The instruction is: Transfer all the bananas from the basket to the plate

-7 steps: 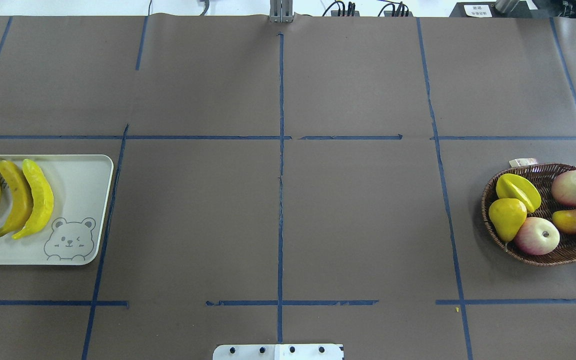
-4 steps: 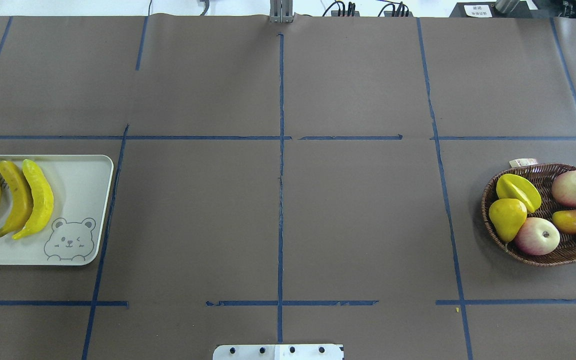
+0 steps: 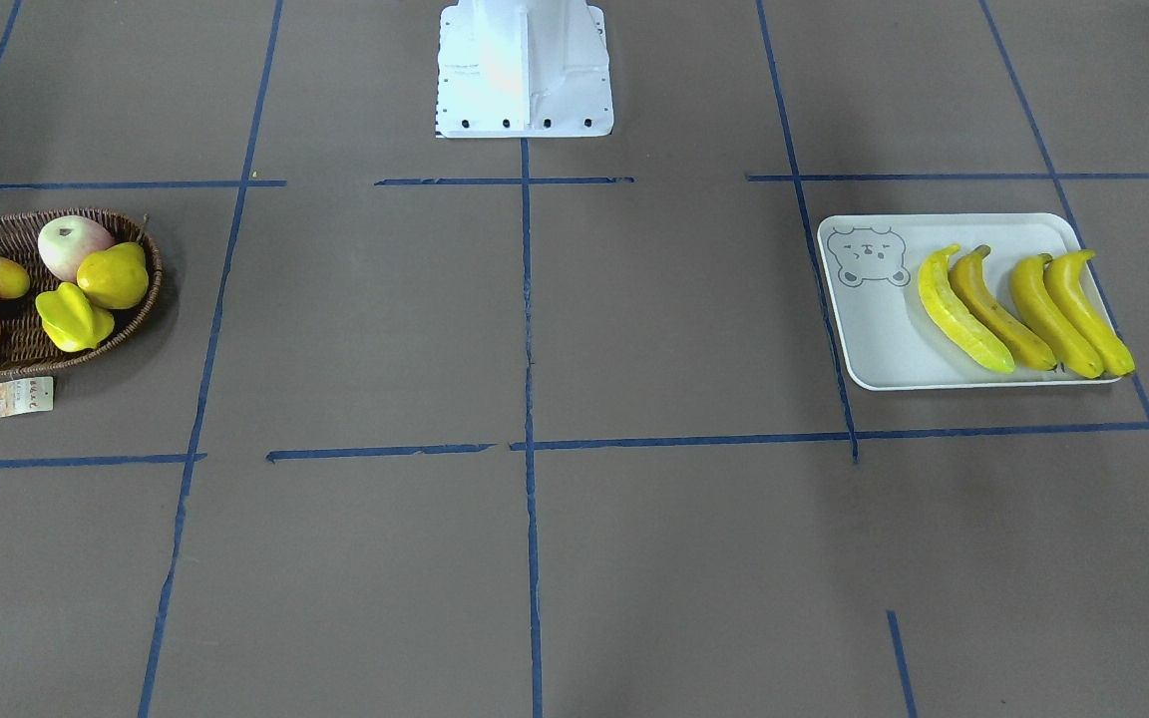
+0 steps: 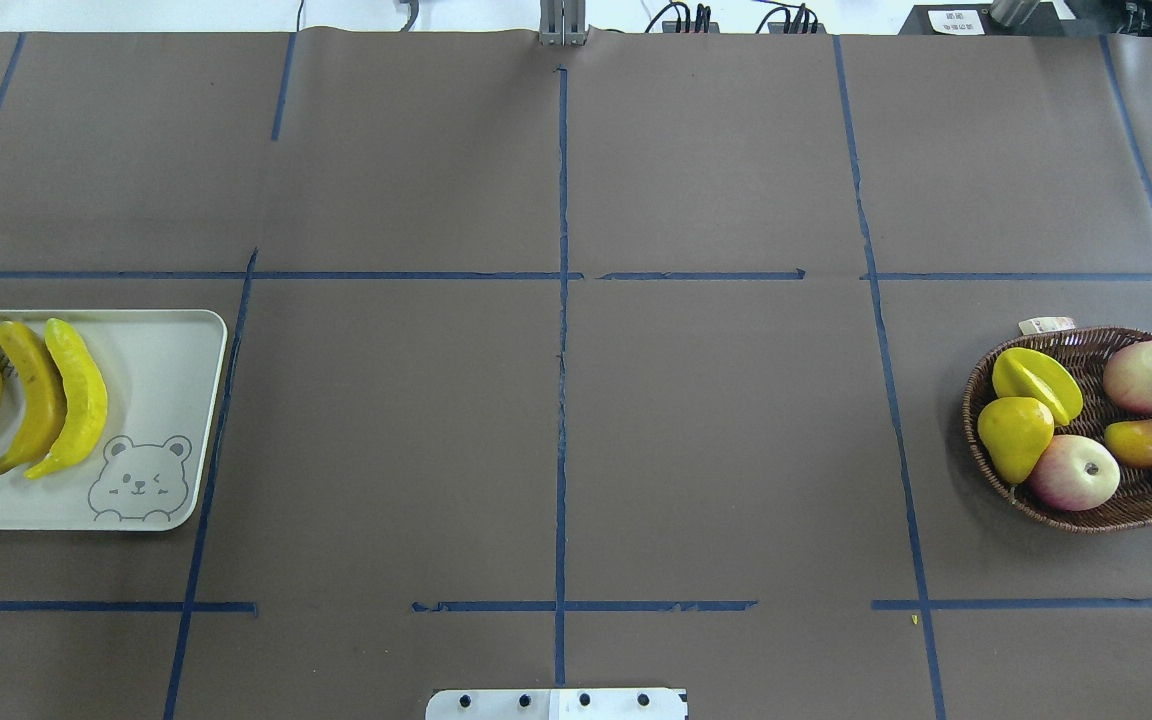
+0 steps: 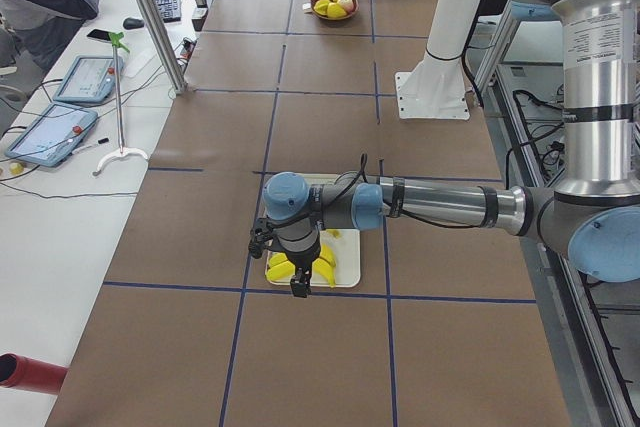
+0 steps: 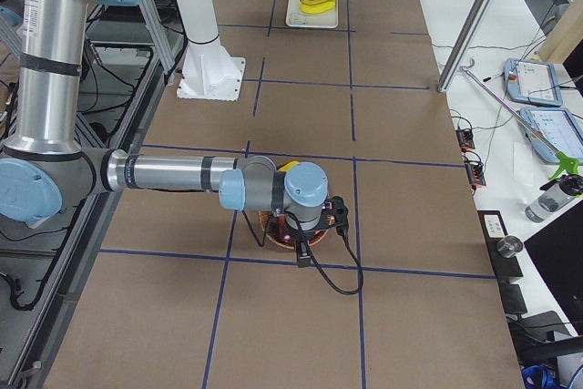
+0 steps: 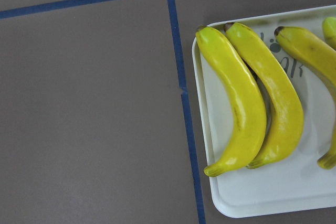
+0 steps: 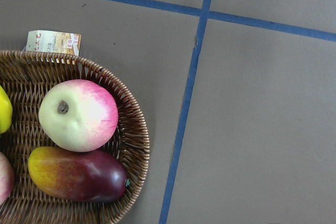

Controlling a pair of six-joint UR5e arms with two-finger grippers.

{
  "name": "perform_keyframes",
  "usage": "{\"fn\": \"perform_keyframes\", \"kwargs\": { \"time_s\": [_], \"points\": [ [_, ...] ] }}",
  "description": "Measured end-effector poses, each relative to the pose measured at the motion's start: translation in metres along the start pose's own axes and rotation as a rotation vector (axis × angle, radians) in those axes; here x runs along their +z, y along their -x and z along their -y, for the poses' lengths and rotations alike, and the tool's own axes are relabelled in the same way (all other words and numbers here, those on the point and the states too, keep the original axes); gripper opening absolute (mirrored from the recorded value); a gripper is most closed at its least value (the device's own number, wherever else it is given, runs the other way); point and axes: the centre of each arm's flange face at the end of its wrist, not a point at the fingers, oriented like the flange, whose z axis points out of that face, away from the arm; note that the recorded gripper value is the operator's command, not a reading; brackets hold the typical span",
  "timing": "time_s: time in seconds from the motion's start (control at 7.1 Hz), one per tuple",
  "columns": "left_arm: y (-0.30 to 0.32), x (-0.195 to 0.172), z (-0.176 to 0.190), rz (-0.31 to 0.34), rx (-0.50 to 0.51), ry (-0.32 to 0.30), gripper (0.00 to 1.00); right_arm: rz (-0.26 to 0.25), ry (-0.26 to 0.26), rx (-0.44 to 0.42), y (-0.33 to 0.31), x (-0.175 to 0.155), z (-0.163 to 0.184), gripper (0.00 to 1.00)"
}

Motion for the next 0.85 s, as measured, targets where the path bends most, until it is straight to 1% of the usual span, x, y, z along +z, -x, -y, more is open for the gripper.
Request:
{"fn": "perform_keyframes", "kwargs": {
  "time_s": [0.28,0.85],
  "points": [
    [0.0001,-0.0008,0.0011,0.005,0.005,-0.008,1.0,0.0,0.0,0.001,-0.0002,0.0002,0.0,1.0],
    [0.0024,0.0027,-0.0018,0.004,0.003,-0.001,1.0,0.0,0.0,0.0,0.0002,0.0,0.0006,1.0]
  ]
}}
